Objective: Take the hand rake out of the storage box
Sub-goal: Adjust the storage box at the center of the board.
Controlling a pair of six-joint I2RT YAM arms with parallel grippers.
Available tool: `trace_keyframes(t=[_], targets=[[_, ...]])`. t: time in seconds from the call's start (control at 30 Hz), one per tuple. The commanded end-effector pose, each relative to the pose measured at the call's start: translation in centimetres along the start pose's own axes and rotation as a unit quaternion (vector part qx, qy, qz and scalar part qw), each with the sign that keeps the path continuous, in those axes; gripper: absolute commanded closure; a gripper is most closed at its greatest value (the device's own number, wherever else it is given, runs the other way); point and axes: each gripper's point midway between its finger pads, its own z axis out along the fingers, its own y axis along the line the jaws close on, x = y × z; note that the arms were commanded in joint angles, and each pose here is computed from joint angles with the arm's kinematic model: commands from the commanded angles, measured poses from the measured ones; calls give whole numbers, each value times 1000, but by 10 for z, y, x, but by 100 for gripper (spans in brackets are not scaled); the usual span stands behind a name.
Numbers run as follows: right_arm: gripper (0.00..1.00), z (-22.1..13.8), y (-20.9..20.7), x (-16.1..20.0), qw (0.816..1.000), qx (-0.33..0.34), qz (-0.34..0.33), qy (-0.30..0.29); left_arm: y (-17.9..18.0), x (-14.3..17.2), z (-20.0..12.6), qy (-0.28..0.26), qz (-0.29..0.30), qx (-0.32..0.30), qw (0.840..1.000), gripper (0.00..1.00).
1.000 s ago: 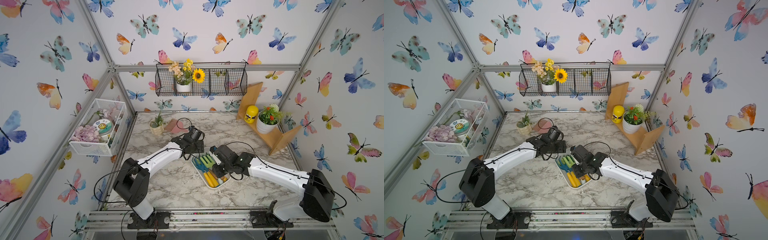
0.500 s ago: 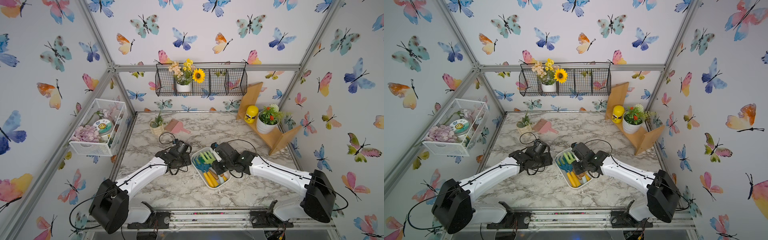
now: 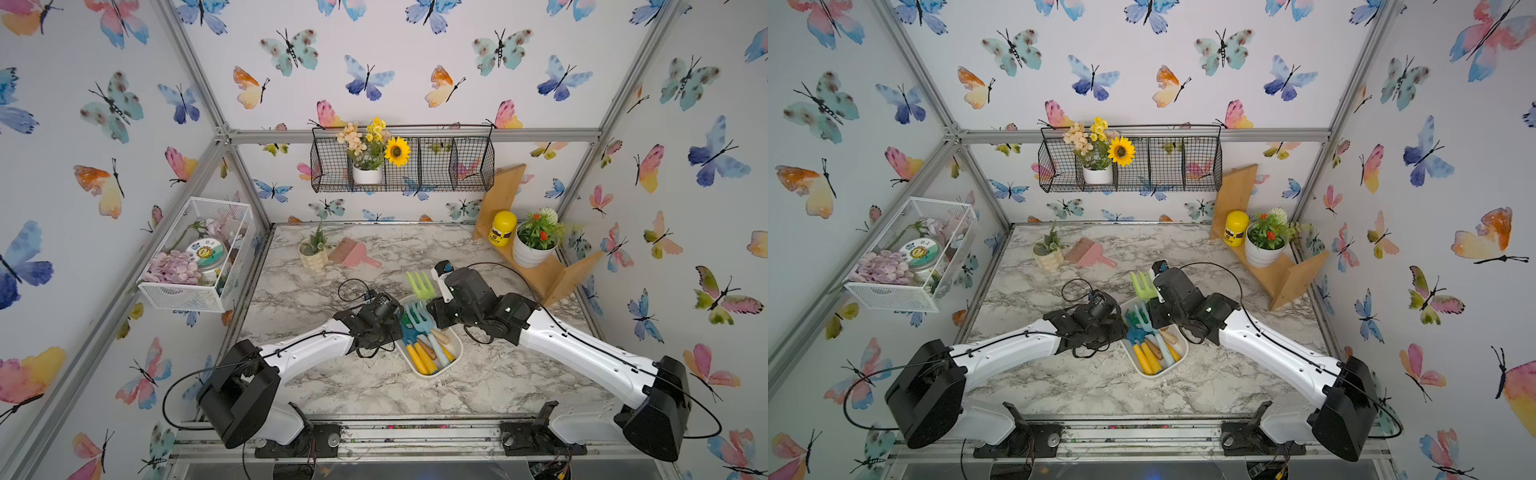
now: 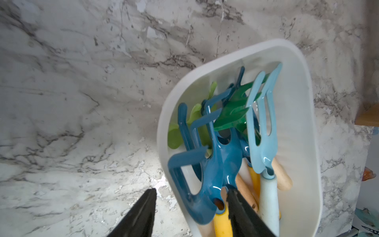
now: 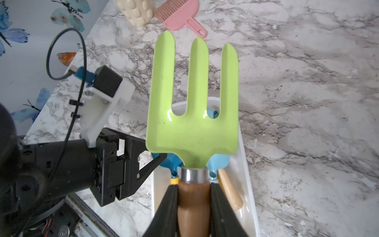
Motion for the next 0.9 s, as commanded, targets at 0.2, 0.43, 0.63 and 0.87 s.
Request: trace_keyframes(t=[0.2,0.43,0.63,0.87], targets=[[94,5,-119,2,991,132,10,22,-8,7,28,21,29,-6,999,66],[93,26,-196,45,975,201,24,89,1,-10,34,18,71,-36,997,76],[93,40,-229,64,969,215,46,110,8,-28,32,21,82,-41,996,79],[94,66,-249,84,964,217,56,142,27,-48,33,18,91,-55,994,79]])
